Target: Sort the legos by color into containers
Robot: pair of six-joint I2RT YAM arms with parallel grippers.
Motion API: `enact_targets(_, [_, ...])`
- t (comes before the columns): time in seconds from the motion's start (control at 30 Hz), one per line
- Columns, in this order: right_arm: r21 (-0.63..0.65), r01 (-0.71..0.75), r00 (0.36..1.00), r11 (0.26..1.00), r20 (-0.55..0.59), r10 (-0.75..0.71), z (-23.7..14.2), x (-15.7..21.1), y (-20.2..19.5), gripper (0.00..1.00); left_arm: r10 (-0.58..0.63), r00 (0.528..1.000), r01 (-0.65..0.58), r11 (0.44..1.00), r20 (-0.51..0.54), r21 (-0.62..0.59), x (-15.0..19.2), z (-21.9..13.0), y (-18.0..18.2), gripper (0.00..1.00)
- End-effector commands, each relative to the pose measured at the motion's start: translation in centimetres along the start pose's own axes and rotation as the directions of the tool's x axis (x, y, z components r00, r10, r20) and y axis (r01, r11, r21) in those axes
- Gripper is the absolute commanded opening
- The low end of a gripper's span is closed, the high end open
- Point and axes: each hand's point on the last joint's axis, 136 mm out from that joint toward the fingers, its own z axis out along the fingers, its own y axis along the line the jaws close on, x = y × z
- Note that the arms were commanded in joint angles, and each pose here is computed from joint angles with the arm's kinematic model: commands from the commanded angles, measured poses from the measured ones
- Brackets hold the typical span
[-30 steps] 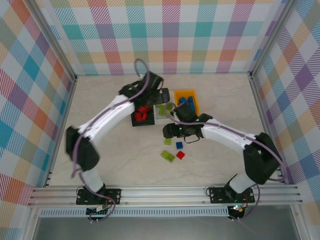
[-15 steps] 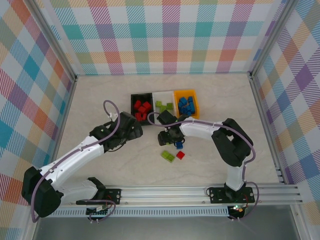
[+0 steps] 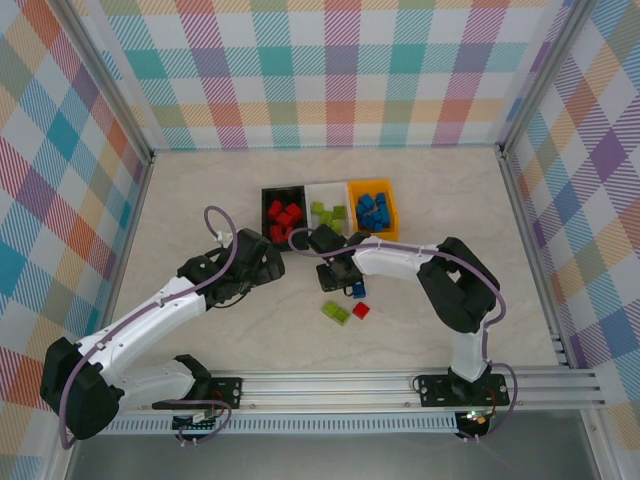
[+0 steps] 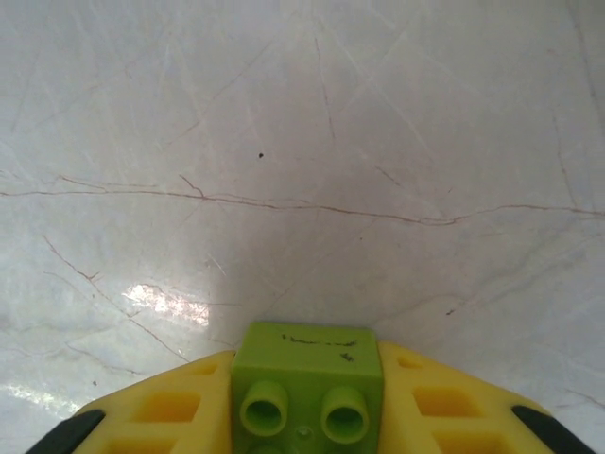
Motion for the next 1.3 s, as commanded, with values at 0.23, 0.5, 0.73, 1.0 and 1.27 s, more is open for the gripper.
enact_targets(0.23, [-0.120,-0.093,0.946,0.988,0.298,0.125,-9.7,-13.2,-2.1,0.31,0.049,0.994,-0.042,0.996,-0.093,0.072,2.1,0.7,-1.3,1.00])
enact_targets(0.5, [-0.138,-0.178,0.941,0.974,0.266,0.209,-6.0,-19.3,-3.9,0.33,0.112,0.983,-0.092,0.986,-0.147,0.139,3.8,0.6,-3.0,1.00])
enact_targets(0.73, [-0.154,-0.147,0.936,0.977,0.298,0.188,-7.3,-21.8,-3.1,0.60,0.175,0.966,-0.153,0.980,-0.189,0.126,5.6,1.2,-3.3,1.00])
enact_targets(1.0, [-0.182,-0.126,0.936,0.975,0.304,0.177,-11.9,-14.8,-3.6,0.69,0.162,0.976,-0.144,0.981,-0.148,0.128,4.6,0.4,-3.4,1.00])
enact_targets(1.27, [-0.134,-0.240,0.970,0.962,-0.002,0.242,-7.0,1.7,-5.6,0.72,0.155,0.975,-0.139,0.984,-0.160,0.110,5.0,1.4,-3.3,1.00])
